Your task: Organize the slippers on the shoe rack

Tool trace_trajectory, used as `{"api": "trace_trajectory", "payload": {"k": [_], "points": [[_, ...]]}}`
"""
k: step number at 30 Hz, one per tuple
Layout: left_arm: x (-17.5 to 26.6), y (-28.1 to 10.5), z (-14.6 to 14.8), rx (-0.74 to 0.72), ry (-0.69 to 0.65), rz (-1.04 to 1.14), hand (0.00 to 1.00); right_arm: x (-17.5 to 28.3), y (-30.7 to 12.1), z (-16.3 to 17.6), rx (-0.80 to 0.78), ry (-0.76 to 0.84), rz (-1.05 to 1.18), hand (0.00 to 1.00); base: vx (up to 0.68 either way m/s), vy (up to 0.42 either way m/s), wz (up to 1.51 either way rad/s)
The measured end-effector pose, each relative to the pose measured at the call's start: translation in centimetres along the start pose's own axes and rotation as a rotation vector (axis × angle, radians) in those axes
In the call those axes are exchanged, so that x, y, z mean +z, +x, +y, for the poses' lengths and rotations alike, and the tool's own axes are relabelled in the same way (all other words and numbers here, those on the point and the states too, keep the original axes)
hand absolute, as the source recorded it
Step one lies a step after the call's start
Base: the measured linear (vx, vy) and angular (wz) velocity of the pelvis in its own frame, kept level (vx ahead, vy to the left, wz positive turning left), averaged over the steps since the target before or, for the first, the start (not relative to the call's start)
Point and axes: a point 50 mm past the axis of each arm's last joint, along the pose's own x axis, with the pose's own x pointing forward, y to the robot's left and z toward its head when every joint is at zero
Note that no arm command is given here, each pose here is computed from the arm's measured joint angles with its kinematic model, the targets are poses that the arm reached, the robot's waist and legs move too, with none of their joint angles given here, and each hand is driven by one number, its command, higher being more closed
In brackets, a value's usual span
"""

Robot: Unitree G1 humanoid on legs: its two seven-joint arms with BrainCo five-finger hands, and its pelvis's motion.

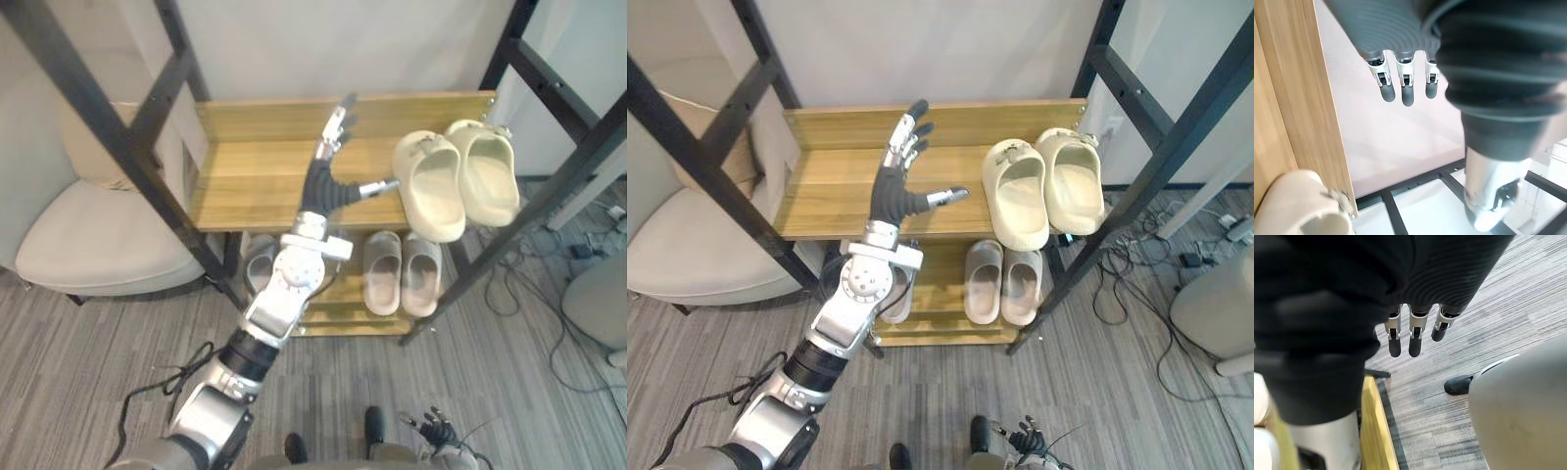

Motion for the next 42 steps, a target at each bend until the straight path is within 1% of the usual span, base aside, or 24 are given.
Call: {"api": "trace_trajectory", "payload": {"k": [2,5,9,12,20,25,31,42], "points": [[-0.6,-0.9,-0.8,-0.037,-0.03,0.033,0.0,-0.2,0.0,0.1,0.004,-0.009,0.007,0.0,-0.03,-0.019,0.26],[-1.2,-2.2,-2.4,-0.104,-0.117,0.089,0.0,-0.4,0.0,0.0,0.001,-0.015,0.022,0.0,-0.02,-0.027,0.25],[-3.5,-3.8,-3.4,-0.158,-0.16,0.208,0.0,-0.3,0.1,0.3,0.013,-0.043,0.026,0.0,-0.03,-0.026,0.07],[-4.9,-4.4,-3.5,-0.172,-0.17,0.277,0.0,-0.1,0.1,0.4,0.014,-0.05,0.022,0.0,-0.03,-0.023,0.05],[-6.8,-5.7,-4.3,-0.232,-0.158,0.378,0.0,0.0,0.2,0.6,0.02,-0.06,0.023,0.0,0.01,-0.007,-0.01],[-8.4,-6.5,-4.0,-0.226,-0.154,0.464,0.0,1.1,0.5,2.0,0.057,-0.066,0.001,0.0,-0.01,-0.002,-0.02],[-8.4,-6.6,-4.2,-0.232,-0.164,0.468,0.0,1.4,0.6,2.6,0.069,-0.058,-0.006,0.0,-0.01,-0.004,-0.01],[-8.6,-6.8,-5.6,-0.309,-0.143,0.486,0.0,1.9,0.7,3.1,0.072,-0.051,-0.018,0.0,-0.02,-0.007,-0.06]]}}
